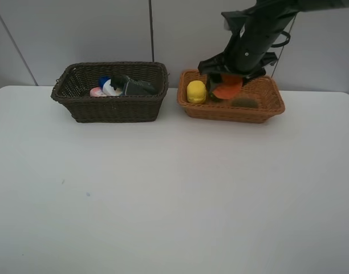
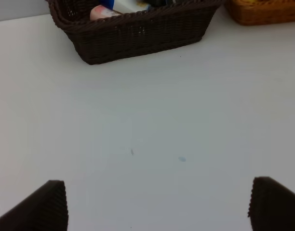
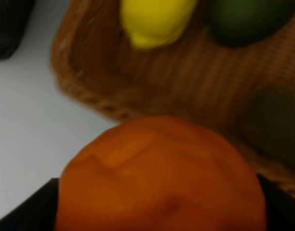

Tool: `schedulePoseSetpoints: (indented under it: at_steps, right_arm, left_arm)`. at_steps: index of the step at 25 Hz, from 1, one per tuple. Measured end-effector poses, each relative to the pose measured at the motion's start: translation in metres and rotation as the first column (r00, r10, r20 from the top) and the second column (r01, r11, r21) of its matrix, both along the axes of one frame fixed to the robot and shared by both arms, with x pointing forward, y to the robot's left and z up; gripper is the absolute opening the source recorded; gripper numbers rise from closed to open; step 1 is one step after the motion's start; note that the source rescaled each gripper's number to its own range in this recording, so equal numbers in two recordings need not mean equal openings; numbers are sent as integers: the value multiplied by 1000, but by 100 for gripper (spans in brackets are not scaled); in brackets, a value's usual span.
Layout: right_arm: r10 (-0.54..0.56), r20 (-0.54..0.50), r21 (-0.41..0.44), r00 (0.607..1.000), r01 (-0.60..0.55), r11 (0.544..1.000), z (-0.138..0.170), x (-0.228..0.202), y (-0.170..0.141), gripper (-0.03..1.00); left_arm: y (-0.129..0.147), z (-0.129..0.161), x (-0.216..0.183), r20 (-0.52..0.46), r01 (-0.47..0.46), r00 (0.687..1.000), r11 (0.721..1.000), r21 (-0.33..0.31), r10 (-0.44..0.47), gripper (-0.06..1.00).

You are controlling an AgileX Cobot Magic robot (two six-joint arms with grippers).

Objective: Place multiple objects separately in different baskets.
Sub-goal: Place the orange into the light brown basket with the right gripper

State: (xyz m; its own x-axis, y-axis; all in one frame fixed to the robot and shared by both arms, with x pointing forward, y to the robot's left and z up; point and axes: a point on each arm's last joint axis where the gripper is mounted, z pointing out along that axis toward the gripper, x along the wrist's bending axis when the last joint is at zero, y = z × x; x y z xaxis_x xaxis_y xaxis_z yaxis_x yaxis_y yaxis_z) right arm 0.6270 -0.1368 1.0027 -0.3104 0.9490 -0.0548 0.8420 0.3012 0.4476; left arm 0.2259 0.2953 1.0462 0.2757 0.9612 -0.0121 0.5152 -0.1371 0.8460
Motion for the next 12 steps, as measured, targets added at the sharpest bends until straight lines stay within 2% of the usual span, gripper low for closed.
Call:
schedulePoseSetpoints:
  at_steps: [4, 7, 10, 12]
  right_arm:
    - [-122, 45, 59, 991, 119, 991, -26, 35, -43, 73]
    - [-169, 82, 90, 982, 162, 983, -38, 49, -60, 73]
    - [-184, 123, 116, 975, 170, 979, -42, 56, -64, 90]
    - [-186, 125, 122, 975, 171, 978, -42, 57, -64, 96]
  left_arm:
    - [0, 0, 0, 0, -1, 1000, 1000, 1, 1, 98]
    - [0, 0, 0, 0, -1, 1000, 1000, 1, 1, 98]
    - [0, 0, 0, 0, -1, 1000, 1000, 1, 1, 98]
    - [0, 0, 0, 0, -1, 1000, 1000, 1, 1, 98]
